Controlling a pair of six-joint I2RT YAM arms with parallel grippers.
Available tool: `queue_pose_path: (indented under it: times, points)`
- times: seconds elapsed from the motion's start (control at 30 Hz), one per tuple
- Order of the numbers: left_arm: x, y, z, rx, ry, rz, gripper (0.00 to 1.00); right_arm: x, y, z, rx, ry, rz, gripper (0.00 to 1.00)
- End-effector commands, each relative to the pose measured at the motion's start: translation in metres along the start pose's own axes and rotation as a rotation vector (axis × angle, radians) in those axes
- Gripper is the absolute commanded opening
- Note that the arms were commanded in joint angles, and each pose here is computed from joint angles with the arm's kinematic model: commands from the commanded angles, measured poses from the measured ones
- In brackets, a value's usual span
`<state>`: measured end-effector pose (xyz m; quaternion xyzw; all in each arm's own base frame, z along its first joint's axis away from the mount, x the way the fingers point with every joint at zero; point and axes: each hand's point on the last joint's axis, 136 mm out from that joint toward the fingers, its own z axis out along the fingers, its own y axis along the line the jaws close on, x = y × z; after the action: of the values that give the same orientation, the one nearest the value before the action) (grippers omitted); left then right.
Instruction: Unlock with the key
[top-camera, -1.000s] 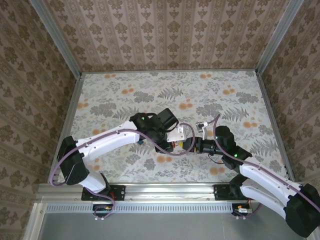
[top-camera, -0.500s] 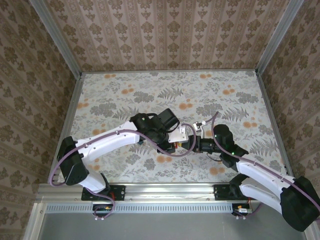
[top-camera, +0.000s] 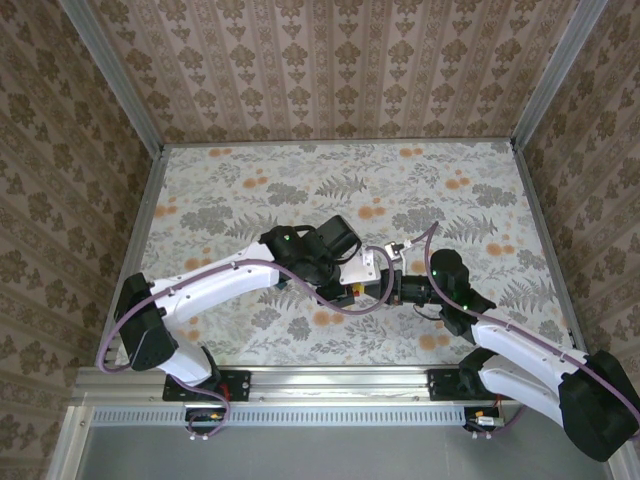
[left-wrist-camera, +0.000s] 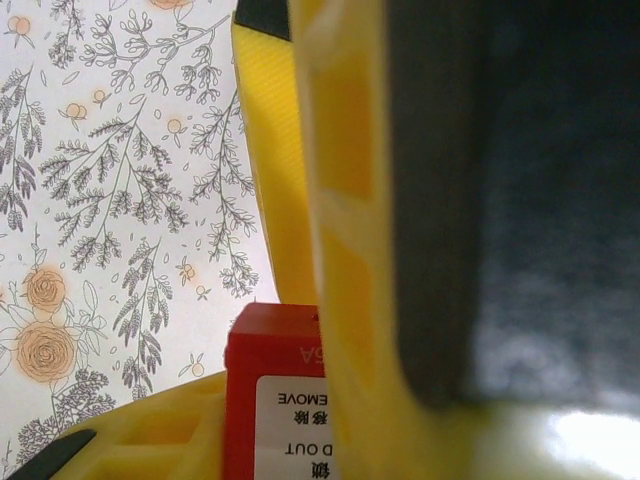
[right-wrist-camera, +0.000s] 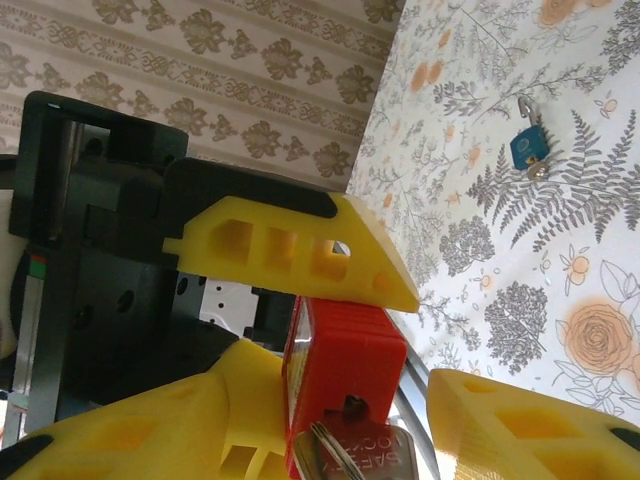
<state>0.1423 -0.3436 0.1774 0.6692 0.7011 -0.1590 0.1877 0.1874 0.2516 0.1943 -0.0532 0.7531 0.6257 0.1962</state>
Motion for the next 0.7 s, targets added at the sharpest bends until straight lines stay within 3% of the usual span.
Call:
queue_pose_path:
  times: [0.0,0.67]
  points:
    - [-0.011,-0.003,-0.005,0.010,-0.029,0.025,0.27,0.000,0.022,-0.002,-0.085,0.010,-0.062,0.53]
    - [-0.013,-0.002,0.002,0.024,-0.011,0.029,0.32,0.002,0.007,0.000,-0.018,0.004,-0.060,0.29]
